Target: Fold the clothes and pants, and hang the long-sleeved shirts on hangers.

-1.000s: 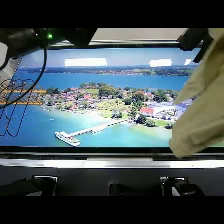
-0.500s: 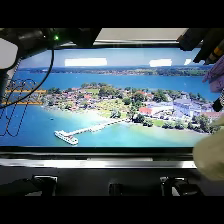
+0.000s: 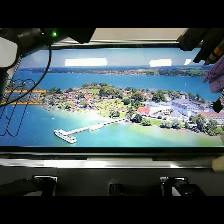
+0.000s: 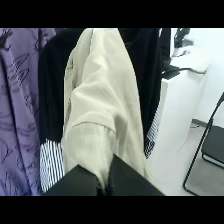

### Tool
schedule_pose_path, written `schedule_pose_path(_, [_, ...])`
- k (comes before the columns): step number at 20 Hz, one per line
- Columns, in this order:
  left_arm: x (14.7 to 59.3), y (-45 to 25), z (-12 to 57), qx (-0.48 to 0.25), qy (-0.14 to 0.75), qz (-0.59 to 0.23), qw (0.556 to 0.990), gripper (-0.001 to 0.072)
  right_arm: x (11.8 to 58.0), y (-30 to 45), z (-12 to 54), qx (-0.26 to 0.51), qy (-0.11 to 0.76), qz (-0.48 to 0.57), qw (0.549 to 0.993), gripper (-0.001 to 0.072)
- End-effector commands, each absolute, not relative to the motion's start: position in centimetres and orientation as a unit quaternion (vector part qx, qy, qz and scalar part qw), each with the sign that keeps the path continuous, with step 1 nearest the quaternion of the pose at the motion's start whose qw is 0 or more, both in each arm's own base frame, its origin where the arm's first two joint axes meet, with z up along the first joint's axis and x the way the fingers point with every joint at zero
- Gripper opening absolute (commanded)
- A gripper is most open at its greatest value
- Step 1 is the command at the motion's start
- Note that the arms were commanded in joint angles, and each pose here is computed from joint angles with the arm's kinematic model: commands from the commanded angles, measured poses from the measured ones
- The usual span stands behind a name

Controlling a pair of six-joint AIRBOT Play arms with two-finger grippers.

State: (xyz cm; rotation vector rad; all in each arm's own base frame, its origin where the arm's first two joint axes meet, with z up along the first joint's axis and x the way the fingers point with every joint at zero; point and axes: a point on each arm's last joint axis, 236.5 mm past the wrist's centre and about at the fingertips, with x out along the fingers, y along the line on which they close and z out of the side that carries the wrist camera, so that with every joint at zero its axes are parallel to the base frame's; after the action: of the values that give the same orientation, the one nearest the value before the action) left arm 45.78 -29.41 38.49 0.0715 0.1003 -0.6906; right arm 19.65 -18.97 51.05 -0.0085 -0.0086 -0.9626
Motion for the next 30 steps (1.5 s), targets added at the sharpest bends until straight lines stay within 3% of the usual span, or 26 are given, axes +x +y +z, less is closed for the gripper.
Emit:
schedule_pose_path(1, [46.6, -28.2, 38.6, 0.034, 0.048, -0.325, 0.944, 0.0612, 22.2, -19.6, 51.0, -0.004, -0.019, -0.496, 0.868, 0.0021])
schedule_pose_path(14, [48.4, -24.9, 38.6, 0.032, 0.049, -0.292, 0.955, 0.0612, 27.5, -20.2, 49.5, -0.042, -0.011, -0.539, 0.841, 0.0021])
schedule_pose_path(18, [48.8, -24.2, 38.6, 0.032, 0.049, -0.286, 0.957, 0.0612, 26.0, -20.7, 50.8, -0.074, -0.021, -0.568, 0.819, 0.0021])
schedule_pose_path(25, [49.4, -23.0, 38.6, 0.031, 0.049, -0.274, 0.960, 0.0612, 22.1, -25.4, 50.3, -0.063, -0.008, -0.630, 0.774, 0.0021])
schedule_pose_path(30, [49.6, -22.3, 38.6, 0.031, 0.050, -0.267, 0.962, 0.0612, 21.0, -28.4, 50.8, -0.067, -0.020, -0.638, 0.766, 0.0021])
